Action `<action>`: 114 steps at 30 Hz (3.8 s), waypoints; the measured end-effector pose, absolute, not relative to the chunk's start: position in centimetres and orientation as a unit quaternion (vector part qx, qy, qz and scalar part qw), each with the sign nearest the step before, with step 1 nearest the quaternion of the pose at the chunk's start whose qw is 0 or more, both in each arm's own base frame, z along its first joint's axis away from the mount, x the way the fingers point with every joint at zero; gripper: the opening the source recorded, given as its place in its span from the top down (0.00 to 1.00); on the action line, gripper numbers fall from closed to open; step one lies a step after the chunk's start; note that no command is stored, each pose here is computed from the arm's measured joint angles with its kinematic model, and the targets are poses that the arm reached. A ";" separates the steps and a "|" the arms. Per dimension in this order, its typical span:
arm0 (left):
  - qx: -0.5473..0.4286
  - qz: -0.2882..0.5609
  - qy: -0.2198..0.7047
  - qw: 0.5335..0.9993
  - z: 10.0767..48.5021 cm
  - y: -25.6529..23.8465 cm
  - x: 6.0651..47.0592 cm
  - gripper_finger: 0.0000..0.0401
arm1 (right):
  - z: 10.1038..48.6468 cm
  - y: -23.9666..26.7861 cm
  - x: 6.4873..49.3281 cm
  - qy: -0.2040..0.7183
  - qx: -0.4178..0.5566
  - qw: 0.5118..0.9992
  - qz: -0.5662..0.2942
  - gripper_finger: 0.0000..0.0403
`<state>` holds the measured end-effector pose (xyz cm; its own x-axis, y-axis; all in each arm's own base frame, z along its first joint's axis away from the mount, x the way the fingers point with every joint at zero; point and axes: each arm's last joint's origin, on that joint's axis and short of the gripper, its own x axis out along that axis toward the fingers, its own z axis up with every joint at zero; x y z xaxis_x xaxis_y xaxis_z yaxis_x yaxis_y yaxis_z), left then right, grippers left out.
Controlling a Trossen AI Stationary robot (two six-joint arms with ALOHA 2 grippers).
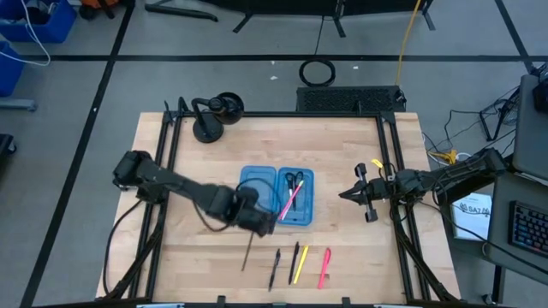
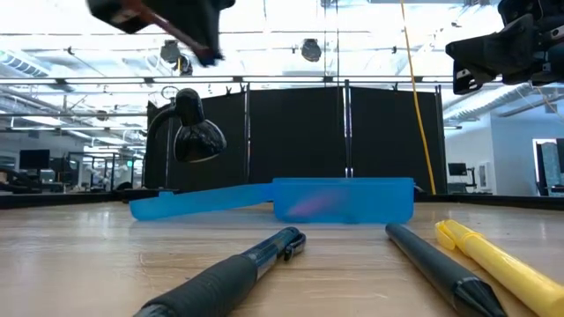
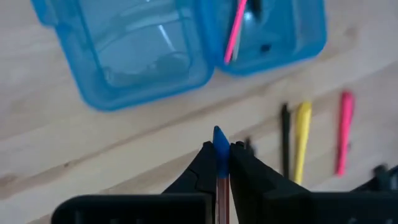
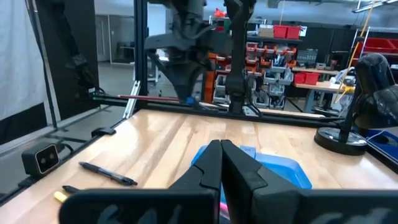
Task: Pick & place school supplies into a supply box
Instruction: Put the brown pencil into the blue supply box, then adjust the pink pencil in the blue supply box
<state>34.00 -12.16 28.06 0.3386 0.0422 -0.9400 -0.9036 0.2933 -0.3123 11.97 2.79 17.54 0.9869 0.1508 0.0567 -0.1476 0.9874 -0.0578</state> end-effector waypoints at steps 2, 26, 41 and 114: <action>-0.485 0.356 0.440 0.667 28.6 -10.9 34.6 0.93 | 17.6 2.8 12.0 -0.033 -0.020 0.996 0.075 1.00; -0.453 0.322 0.404 0.726 21.1 4.3 43.1 0.96 | 17.7 2.8 12.0 -0.039 -0.028 0.996 0.074 1.00; -0.503 0.360 0.368 0.694 20.5 6.0 43.3 0.96 | 18.1 2.8 11.9 -0.061 -0.066 0.993 0.070 1.00; -0.432 0.428 0.377 0.699 22.4 4.5 43.0 0.69 | 17.9 3.0 11.9 -0.049 -0.013 0.992 0.113 1.00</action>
<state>42.97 4.46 22.44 0.3500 0.2717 -0.8965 -0.9234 0.2608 -0.2815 11.91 3.00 17.90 0.9697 0.2255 0.0936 -0.2230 0.9742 -0.0358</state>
